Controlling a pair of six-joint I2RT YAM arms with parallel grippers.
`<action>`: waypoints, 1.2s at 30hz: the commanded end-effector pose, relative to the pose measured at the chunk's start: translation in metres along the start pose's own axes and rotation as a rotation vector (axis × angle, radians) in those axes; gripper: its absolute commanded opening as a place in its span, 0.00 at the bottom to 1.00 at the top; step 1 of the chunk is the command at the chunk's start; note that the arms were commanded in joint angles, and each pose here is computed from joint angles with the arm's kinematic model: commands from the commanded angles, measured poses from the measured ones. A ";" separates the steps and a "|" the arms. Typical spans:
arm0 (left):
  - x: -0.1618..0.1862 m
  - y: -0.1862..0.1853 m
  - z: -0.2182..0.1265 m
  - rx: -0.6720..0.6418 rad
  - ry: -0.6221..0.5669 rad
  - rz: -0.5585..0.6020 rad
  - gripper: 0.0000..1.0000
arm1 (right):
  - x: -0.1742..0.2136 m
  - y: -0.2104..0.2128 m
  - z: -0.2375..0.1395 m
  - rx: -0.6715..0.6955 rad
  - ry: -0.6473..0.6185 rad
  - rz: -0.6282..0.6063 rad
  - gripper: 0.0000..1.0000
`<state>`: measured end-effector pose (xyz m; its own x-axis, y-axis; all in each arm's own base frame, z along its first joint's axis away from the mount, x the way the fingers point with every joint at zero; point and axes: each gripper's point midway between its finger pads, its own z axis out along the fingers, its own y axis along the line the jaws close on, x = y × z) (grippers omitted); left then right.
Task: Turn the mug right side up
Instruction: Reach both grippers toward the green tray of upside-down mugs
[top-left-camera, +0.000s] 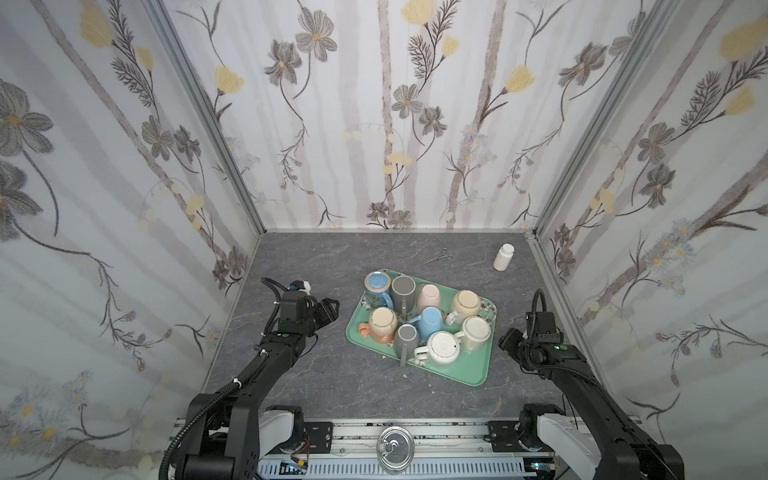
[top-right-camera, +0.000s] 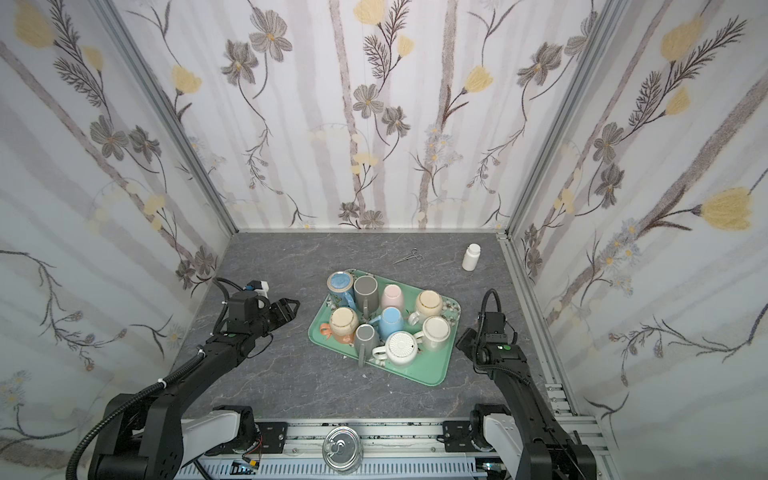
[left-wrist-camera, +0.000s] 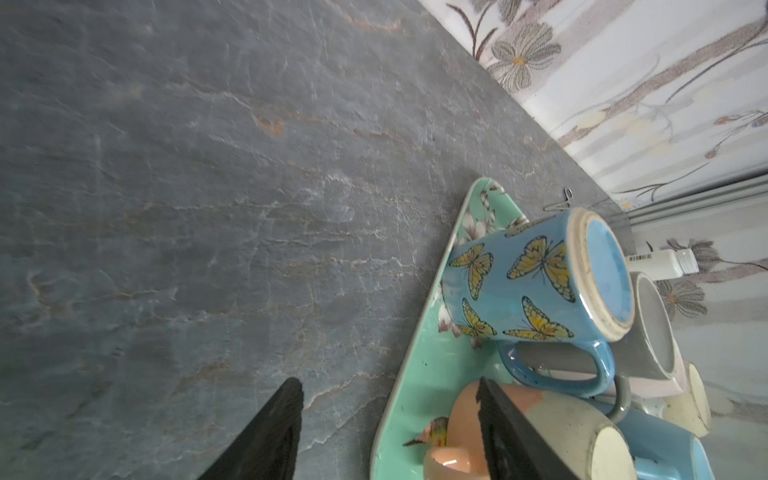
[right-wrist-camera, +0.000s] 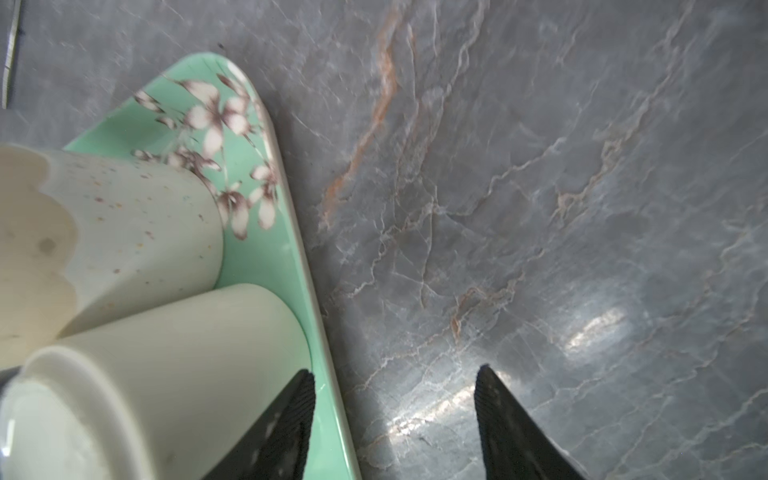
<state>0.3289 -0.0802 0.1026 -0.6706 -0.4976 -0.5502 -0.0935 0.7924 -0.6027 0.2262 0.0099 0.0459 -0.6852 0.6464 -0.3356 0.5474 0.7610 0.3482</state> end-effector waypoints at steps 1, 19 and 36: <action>0.019 -0.003 0.004 0.025 0.087 -0.027 0.62 | 0.014 0.004 0.006 -0.034 0.057 0.020 0.59; 0.070 0.003 0.039 -0.011 0.278 -0.010 0.44 | 0.047 0.033 0.031 -0.154 0.176 -0.070 0.17; 0.052 0.032 0.031 -0.099 0.201 -0.078 0.36 | 0.054 0.108 0.043 -0.273 0.200 -0.123 0.00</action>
<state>0.3133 -0.0971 0.0389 -0.7994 -0.4681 -0.3766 -0.1951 0.7952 -0.5741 0.2576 0.1080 0.0178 -0.8380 0.4840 -0.2521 0.3281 0.8159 0.4761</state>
